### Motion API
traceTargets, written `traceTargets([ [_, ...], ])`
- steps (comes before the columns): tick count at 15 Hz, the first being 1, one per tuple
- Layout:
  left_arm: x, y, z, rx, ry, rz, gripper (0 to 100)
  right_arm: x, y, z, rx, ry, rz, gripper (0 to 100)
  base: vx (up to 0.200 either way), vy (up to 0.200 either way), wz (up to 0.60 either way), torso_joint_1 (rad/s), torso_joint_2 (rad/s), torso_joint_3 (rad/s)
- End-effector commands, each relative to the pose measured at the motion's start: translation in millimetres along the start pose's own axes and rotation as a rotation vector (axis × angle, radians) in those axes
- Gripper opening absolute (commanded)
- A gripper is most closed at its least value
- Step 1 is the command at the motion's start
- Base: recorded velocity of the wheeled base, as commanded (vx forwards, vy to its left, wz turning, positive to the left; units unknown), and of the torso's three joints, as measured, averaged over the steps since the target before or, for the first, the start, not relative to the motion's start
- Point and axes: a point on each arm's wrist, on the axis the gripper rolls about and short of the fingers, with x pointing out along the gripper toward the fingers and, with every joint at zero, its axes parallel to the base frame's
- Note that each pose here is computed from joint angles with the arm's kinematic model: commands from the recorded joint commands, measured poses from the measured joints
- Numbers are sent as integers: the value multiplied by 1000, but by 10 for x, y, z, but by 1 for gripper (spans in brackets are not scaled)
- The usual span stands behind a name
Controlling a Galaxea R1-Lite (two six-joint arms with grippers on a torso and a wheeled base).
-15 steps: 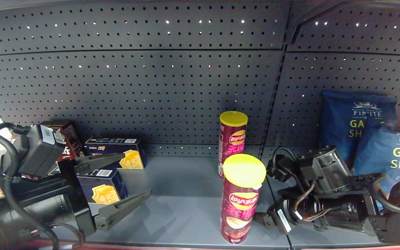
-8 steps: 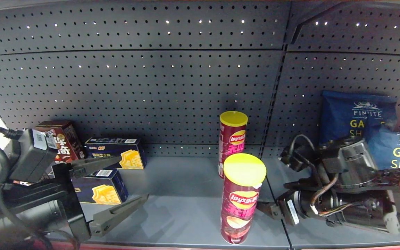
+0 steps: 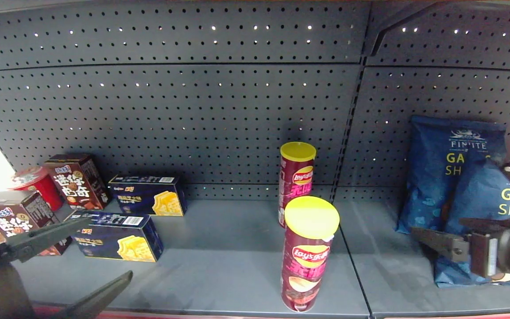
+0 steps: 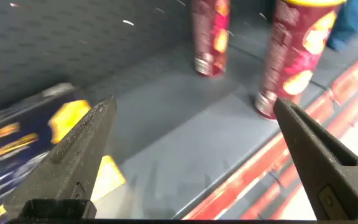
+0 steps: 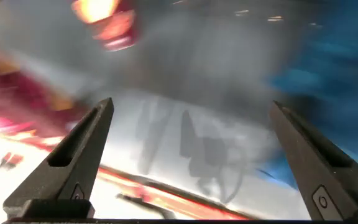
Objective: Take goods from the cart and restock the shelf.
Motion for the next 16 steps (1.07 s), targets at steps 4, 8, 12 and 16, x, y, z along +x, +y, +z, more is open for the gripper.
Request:
traceTargets([
  [4,-507,-177,-52,34,-169,189,100,-1142,-445,-815,124,-131,-407,100,0,0,0,0,0,0],
  [8,-694,-296,-304,21,-141,219,100,-1317,-418,-1254,174,-166,-569,100,0,0,0,0,0,0],
  [12,-1012,-480,-675,-12,-76,331,100,-1302,-382,-1813,97,-284,-549,100,0,0,0,0,0,0],
  [16,-1045,-494,-940,-35,12,450,100,-1118,-417,-1840,77,-434,-510,100,0,0,0,0,0,0],
])
